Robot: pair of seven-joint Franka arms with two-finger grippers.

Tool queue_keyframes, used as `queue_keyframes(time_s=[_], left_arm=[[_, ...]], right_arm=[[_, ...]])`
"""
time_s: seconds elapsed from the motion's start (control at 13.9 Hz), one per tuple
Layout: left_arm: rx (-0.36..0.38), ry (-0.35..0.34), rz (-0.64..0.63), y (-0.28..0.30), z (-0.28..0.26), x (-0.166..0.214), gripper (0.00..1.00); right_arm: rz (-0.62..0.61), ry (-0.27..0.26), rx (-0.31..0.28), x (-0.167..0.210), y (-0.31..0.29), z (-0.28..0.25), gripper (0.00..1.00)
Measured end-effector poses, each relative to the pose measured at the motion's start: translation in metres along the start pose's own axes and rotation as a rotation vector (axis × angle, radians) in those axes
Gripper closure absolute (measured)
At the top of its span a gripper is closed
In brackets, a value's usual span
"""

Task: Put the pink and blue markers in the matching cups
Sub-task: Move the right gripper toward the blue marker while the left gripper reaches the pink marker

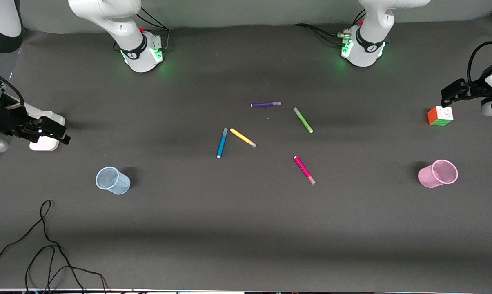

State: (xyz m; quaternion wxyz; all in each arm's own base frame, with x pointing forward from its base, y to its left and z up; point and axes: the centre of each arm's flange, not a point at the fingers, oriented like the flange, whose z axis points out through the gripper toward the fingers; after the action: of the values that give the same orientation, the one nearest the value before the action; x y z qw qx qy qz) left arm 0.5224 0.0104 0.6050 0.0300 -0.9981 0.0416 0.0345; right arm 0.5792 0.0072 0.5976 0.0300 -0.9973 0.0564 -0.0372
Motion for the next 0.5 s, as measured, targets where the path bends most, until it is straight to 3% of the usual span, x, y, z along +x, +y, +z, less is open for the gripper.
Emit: queue_keyframes(time_s=[0.29, 0.5], left_arm=[[-0.002, -0.036, -0.023, -0.002, -0.01, -0.003, 0.0], [-0.003, -0.048, -0.026, -0.002, -0.005, -0.001, 0.0]], right_arm=[[-0.016, -0.01, -0.051, -0.002, 0.0, 0.001, 0.0], [-0.034, -0.026, -0.056, -0.002, -0.01, 0.008, 0.0]])
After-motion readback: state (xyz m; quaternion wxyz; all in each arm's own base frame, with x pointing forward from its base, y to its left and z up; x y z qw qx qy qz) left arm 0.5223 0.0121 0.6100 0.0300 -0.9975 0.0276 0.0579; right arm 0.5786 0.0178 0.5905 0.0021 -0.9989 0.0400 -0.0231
